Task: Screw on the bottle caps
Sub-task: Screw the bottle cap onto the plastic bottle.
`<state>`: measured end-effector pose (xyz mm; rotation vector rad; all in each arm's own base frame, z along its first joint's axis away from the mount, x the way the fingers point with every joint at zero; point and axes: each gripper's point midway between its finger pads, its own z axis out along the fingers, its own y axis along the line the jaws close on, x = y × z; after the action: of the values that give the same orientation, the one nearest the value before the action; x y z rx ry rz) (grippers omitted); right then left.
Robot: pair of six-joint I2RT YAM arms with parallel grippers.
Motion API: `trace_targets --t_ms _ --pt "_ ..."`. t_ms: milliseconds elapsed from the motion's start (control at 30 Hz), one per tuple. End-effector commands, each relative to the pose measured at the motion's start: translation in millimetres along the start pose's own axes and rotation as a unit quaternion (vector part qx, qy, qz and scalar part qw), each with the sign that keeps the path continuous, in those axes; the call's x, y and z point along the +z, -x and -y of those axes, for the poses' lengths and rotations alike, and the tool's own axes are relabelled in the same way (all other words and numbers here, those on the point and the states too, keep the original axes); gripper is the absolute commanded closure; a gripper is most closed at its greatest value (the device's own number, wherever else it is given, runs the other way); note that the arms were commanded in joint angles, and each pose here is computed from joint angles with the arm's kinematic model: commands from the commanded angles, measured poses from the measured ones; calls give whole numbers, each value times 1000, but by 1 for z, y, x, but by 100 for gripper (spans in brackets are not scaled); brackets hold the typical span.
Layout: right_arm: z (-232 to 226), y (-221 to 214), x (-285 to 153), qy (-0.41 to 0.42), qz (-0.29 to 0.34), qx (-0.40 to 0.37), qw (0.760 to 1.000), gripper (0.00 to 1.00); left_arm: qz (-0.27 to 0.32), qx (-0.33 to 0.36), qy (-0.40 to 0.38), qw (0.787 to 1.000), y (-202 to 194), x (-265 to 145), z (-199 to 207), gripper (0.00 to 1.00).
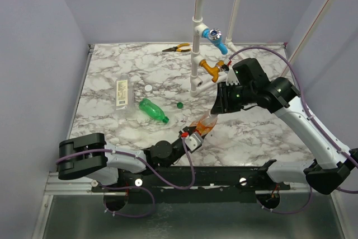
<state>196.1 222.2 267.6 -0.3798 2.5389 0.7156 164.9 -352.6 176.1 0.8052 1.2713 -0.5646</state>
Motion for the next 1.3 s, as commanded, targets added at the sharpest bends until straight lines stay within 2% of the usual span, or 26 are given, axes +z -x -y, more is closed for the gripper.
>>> trace_targets --t_ms 0,267,567,1000,1267 --pt "-13 -7 -7 32 -12 6 999 70 56 -25 -45 997 35 0 12 100" --pt "-17 -10 -18 42 -11 5 999 70 60 -39 -77 994 40 -4 22 100" --pt "-20 -14 -21 50 -18 14 998 70 63 -43 -74 994 47 -4 20 100" --pt "-2 -24 -5 -5 -50 60 997 71 37 -4 -10 999 38 23 6 100" --pt "6 -35 11 -25 -58 119 991 71 65 14 39 997 48 43 -3 100"
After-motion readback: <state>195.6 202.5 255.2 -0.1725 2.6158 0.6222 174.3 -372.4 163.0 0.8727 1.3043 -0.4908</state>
